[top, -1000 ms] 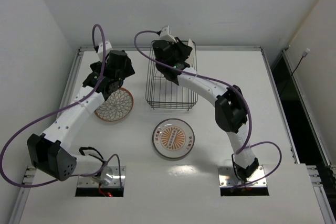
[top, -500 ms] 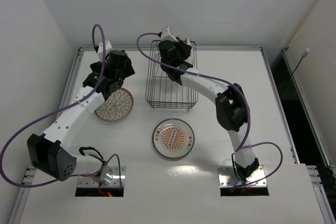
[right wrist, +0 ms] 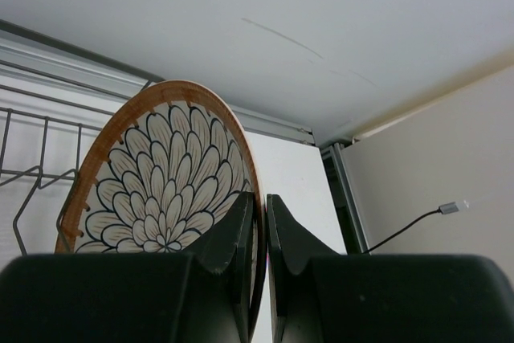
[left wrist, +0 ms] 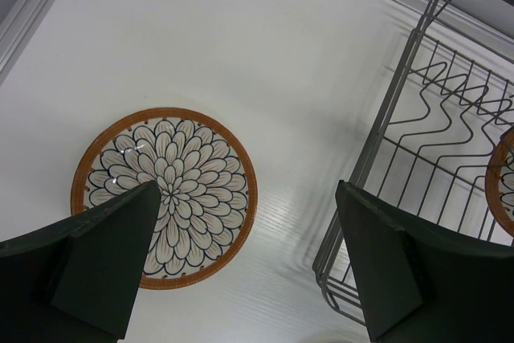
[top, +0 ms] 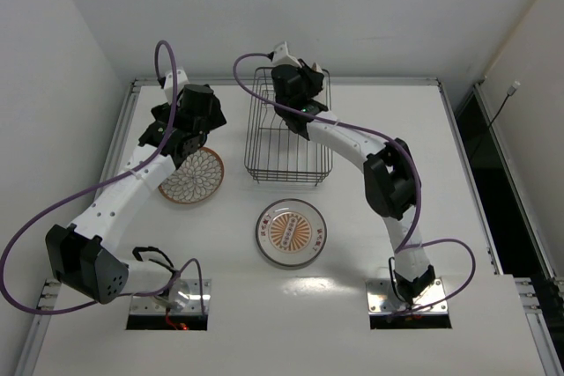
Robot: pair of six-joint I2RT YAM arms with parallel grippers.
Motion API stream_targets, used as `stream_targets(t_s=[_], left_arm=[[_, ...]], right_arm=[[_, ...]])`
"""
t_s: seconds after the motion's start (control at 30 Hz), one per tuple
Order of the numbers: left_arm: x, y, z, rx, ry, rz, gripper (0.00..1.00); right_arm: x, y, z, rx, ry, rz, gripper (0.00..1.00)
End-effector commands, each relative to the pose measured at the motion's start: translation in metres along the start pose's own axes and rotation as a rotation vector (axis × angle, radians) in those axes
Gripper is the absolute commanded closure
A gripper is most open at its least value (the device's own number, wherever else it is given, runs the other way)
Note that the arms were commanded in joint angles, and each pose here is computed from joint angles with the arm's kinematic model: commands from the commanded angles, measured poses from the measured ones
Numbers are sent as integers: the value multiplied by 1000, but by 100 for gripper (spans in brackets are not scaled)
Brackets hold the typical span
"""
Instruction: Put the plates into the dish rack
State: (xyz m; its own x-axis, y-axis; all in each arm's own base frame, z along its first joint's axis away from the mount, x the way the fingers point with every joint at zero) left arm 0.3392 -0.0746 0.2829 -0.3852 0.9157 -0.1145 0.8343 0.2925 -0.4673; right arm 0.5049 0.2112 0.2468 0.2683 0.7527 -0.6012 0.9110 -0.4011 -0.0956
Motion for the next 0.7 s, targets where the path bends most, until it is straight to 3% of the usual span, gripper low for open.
stream_targets(t_s=[0.0,0.67], left_arm=[[4,-6,-11,-40,-46,-7,10],[23,-22,-25,-108,-103,-59,10]], right_arm=[[-2,10,2,11,-36,21,100],[73,4,38,15,-271,-124,100]])
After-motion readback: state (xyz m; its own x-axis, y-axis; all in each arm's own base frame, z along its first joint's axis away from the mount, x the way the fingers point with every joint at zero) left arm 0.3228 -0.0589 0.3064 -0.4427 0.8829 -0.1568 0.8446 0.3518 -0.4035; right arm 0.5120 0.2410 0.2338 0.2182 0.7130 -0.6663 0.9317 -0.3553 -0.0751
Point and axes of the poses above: each gripper's point midway between its finger pads, its own y axis out along the fingers, its own x axis along the line the jaws close on, z = x × y, the point moved 4 cm from there along -y, back along the fingers, and after that the axes turned 5 degrees about y, right-handed, at the moved point
